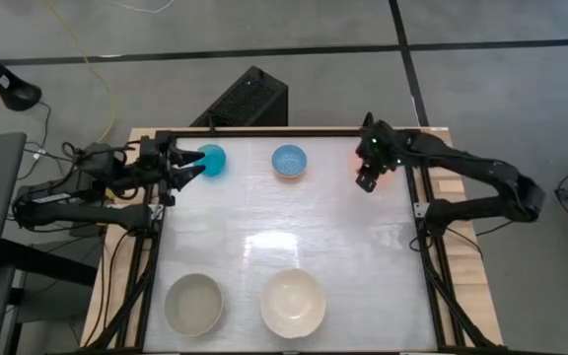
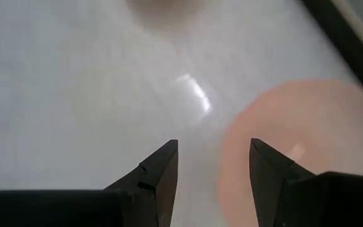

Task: Nest bowls inside each other
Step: Stack the light orange bowl on top of the white bowl

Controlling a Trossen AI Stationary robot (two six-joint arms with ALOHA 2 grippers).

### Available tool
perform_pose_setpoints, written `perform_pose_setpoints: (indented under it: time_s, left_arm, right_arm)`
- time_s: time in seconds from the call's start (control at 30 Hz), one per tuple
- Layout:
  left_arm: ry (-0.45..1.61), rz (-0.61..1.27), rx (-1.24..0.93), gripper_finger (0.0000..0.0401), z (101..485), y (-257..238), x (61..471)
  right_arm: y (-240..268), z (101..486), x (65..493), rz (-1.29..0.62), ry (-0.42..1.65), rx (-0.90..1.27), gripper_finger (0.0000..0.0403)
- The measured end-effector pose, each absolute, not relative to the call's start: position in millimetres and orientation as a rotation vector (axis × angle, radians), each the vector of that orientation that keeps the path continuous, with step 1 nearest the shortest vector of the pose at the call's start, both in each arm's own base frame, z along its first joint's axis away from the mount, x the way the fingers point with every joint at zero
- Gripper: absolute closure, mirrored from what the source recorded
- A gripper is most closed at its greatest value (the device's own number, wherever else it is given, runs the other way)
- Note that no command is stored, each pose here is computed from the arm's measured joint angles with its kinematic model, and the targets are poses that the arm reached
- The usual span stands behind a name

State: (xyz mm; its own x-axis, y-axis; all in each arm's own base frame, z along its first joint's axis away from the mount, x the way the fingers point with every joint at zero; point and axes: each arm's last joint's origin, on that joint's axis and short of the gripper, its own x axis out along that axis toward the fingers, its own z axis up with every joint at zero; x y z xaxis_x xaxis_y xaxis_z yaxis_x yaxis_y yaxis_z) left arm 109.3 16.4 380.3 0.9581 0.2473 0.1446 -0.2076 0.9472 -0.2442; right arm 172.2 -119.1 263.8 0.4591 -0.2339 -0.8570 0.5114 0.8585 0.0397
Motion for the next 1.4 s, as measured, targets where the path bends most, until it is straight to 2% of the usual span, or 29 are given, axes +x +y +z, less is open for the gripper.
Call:
perform_pose_setpoints:
  time_s: [0.4,0.9,1.0,1.17,1.4]
  left_arm:
    - [-0.18,0.23,-0.258,0.0228,380.4,16.4,109.3]
    - [-0.181,0.231,-0.27,0.0228,380.3,16.5,109.3]
    - [-0.181,0.234,-0.27,0.0228,380.4,16.5,109.3]
    - [-0.175,0.239,-0.271,0.0228,379.7,16.7,109.4]
    - [-0.164,0.258,-0.273,0.0228,378.4,17.2,109.4]
  right_arm:
    - [-159.7,229.9,163.4,-0.368,1.117,0.475,0.0239]
    - [-180.1,175.3,183.6,-0.257,1.255,0.614,0.0244]
    - [-178.6,167.8,188.9,-0.181,1.242,0.666,0.0275]
    - [-173.7,172.2,198.3,-0.055,1.132,0.704,0.0381]
    - [-155.3,208.8,207.0,0.183,0.845,0.738,0.0401]
